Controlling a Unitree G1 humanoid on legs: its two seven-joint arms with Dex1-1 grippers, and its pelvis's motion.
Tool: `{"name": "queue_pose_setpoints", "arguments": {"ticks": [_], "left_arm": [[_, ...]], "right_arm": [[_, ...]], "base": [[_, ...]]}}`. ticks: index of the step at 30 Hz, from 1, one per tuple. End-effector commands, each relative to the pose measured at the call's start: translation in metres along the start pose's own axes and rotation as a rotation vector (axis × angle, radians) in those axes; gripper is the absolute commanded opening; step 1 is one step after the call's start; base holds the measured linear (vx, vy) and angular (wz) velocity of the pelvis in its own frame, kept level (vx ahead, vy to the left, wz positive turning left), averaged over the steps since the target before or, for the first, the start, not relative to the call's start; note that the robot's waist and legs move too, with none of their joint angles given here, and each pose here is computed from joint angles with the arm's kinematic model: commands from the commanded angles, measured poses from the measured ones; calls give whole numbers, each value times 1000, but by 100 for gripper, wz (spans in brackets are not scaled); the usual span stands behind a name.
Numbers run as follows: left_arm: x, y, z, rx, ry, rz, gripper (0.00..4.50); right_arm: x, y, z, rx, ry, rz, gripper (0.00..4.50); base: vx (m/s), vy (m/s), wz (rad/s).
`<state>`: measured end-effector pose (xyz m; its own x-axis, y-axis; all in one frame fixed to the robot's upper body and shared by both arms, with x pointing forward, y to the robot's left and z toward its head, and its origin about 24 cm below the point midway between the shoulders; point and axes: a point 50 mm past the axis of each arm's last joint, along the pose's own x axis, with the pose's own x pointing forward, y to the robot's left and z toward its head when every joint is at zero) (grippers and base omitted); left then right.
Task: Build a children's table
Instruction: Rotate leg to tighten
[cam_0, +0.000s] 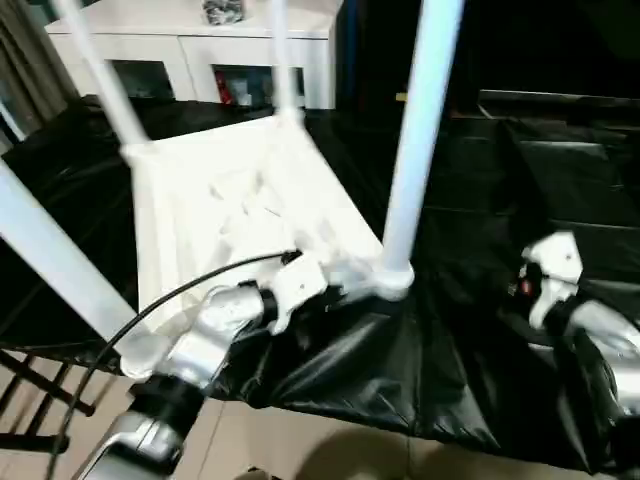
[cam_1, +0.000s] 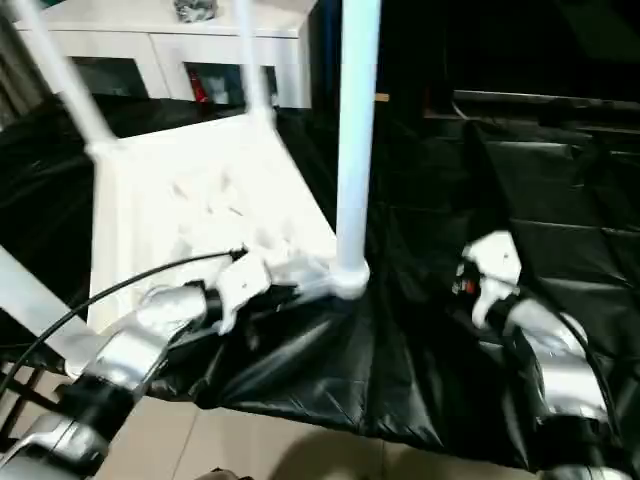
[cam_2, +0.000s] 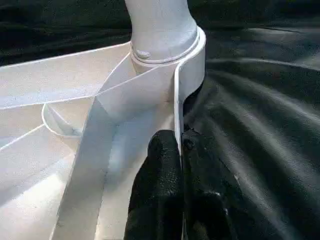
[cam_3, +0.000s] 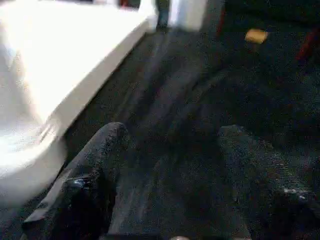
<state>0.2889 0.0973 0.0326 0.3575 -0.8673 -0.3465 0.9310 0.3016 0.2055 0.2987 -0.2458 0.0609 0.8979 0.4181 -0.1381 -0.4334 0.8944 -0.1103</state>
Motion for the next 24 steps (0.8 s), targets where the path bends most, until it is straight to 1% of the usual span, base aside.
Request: {"name": "queue_pose_setpoints", "arguments": {"ticks": [1,3,4,5,7,8,9,10,11,13,14,15,16,18,19,20,22,24], "left_arm": [[0,-6,15,16,-120,-60,0],[-9,-2,12,31,-113,-19,0],[-10,-1,12,30,-113,-17,28],[-12,0,11,27,-113,-10,44],[-22,2,9,9,-104,-18,44],[-30,4,11,-3,-114,-19,58],[-30,4,11,-3,-114,-19,67],[-40,8,18,-23,-147,3,77],[-45,8,21,-36,-157,1,83],[-50,8,23,-52,-162,-12,91],[-56,6,24,-70,-157,-41,91],[-63,1,25,-94,-134,-102,118],[-63,1,25,-94,-134,-102,124],[-71,-6,23,-121,-74,-180,125],[-75,-10,18,-121,-3,-224,125],[-78,-13,15,-117,43,-246,125],[-80,-14,9,-105,107,-252,125],[-82,-14,5,-98,144,-242,125]], "right_arm": [[7,4,5,12,-27,-16,324],[18,13,8,28,-54,-5,324],[19,14,8,30,-57,-4,332],[21,16,9,36,-63,0,333],[32,22,12,47,-75,17,333],[40,25,15,51,-78,23,333],[40,25,15,51,-78,23,333],[51,27,20,46,-85,35,333],[55,28,22,44,-88,42,333],[59,29,25,43,-90,51,333],[65,31,28,42,-95,64,333],[72,34,33,43,-102,91,333],[72,34,33,43,-102,91,333],[80,38,38,33,-104,138,333],[84,45,41,19,-105,207,333],[87,49,43,10,-107,255,333],[88,57,44,-12,-112,331,333],[88,64,44,-11,-128,404,333]], "base": [[0,0,0],[0,0,0],[0,0,0],[0,0,0],[0,0,0],[0,0,0],[0,0,0],[0,0,0],[0,0,0],[0,0,0],[0,0,0],[0,0,0],[0,0,0],[0,0,0],[0,0,0],[0,0,0],[0,0,0],[0,0,0]]}}
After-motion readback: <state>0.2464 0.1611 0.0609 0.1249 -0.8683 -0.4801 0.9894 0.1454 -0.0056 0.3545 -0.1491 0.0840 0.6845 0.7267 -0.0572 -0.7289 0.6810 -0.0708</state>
